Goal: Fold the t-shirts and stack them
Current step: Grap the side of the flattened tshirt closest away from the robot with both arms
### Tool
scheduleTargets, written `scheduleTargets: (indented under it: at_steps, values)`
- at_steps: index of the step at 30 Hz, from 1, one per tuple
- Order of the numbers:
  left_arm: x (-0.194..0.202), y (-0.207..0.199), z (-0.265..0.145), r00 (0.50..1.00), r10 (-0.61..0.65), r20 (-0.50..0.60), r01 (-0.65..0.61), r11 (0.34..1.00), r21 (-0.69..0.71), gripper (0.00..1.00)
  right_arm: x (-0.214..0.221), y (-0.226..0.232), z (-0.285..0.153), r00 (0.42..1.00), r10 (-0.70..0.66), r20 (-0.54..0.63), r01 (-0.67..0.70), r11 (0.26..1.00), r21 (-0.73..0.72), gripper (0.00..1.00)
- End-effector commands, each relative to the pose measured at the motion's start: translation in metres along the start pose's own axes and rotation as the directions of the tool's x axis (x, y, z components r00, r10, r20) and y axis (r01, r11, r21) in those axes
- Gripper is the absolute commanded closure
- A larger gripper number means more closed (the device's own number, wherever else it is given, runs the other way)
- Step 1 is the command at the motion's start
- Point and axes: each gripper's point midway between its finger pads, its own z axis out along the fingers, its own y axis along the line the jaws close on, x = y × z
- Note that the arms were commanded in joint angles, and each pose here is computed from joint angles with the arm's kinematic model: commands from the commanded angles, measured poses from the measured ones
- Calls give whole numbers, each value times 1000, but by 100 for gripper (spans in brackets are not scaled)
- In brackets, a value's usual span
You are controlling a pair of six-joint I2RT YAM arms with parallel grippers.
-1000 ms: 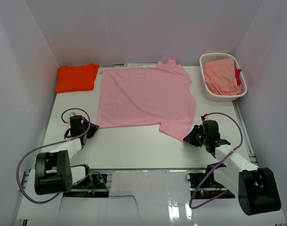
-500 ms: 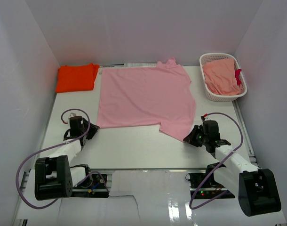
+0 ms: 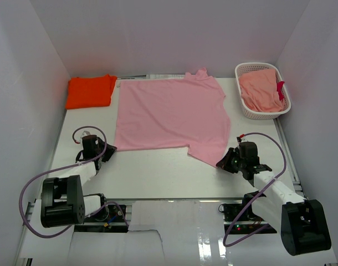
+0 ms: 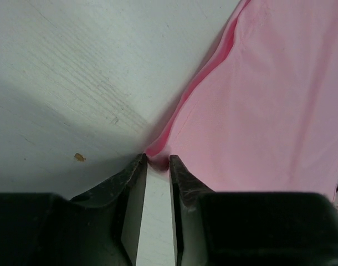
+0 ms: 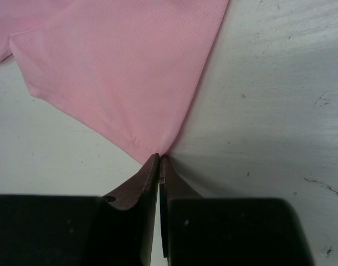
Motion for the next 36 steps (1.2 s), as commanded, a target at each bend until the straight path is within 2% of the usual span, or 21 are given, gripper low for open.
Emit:
scheduleTargets:
  at_steps: [1, 3, 4, 5, 6, 13, 21, 36]
  values:
    - [13, 21, 0, 999, 10, -38, -13, 998, -67, 67, -5, 1, -2, 1000, -19, 14, 19, 1000, -1, 92]
    - [14, 22, -1, 999, 11, -35, -13, 998, -67, 71, -6, 1, -2, 1000, -20, 18, 20, 1000, -1, 92]
    - [15, 22, -1, 999, 12, -39, -14, 998, -65, 88, -6, 0, -2, 1000, -21, 20, 20, 1000, 2, 92]
    - [15, 23, -1, 999, 12, -41, -14, 998, -66, 96, -6, 1, -2, 1000, -19, 20, 19, 1000, 2, 92]
    - [17, 24, -1, 999, 8, -45, -11, 998, -69, 100, -7, 2, -2, 1000, -22, 21, 22, 1000, -2, 92]
    - [19, 21, -4, 998, 7, -59, -10, 998, -57, 100, -20, 12, -9, 998, -47, 39, 48, 999, -18, 92]
    - [-2, -2, -11, 998, 54, -12, -54, 999, -9, 100, -56, 41, -35, 988, -108, 115, 113, 993, -45, 92]
    - [-25, -25, -9, 998, 68, 8, -68, 998, -5, 100, -98, 73, -47, 970, -197, 142, 209, 975, -71, 92]
